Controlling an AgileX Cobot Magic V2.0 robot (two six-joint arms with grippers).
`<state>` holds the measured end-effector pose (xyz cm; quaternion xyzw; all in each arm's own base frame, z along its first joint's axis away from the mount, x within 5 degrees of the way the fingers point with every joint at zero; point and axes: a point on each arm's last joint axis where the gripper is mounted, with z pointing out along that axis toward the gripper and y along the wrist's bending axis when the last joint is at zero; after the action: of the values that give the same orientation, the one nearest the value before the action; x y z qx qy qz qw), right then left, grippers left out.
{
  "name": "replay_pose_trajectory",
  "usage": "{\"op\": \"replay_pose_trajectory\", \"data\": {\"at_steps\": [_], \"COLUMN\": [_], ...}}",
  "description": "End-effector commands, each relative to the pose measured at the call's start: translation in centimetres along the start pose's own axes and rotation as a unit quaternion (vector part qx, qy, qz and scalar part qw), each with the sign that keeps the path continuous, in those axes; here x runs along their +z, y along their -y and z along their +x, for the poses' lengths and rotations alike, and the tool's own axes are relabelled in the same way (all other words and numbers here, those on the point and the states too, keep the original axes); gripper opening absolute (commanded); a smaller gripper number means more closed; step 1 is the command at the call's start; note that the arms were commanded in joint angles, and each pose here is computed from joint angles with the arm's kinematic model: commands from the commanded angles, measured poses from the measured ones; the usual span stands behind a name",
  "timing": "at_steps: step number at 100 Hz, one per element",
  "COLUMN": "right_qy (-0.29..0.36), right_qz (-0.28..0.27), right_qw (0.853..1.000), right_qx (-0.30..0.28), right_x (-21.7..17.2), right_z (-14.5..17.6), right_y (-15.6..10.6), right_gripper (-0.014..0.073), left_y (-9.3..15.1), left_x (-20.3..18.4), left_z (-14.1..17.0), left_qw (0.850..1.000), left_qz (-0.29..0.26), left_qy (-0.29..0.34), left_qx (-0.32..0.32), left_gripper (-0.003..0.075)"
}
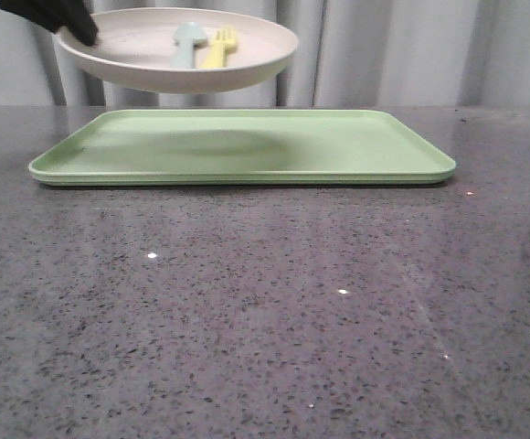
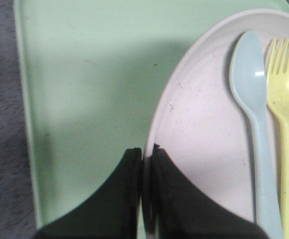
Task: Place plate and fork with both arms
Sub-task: 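Carry the held plate with the left gripper over the green tray, then lower the plate onto the tray and open the left gripper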
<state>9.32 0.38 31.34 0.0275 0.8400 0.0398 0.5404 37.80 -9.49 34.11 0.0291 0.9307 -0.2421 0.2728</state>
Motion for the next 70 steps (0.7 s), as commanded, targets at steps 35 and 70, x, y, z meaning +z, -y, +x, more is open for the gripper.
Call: {"op": "replay_pose_trajectory", "data": {"at_steps": [35,70], "right_qy": [0.042,0.045], "right_qz": [0.0,0.0], "right_qw": [0.999,0.999], "right_qx": [-0.008,-0.008], "right_x": [-0.3,-0.3], "right_z": [-1.5,-1.6], "right_y": [-0.1,-0.1], "right_gripper": [0.0552,0.0552], "left_y": [4.3,3.8], "left_x": [3.1,4.0], "left_z": [-3.1,-3.0], "left_qw": [0.997,0.998], "left_qz": [0.055,0.02], "left_qy": [0.049,0.052], "left_qx": [-0.03,-0.003], "left_gripper": [-0.0021,-0.0021]}}
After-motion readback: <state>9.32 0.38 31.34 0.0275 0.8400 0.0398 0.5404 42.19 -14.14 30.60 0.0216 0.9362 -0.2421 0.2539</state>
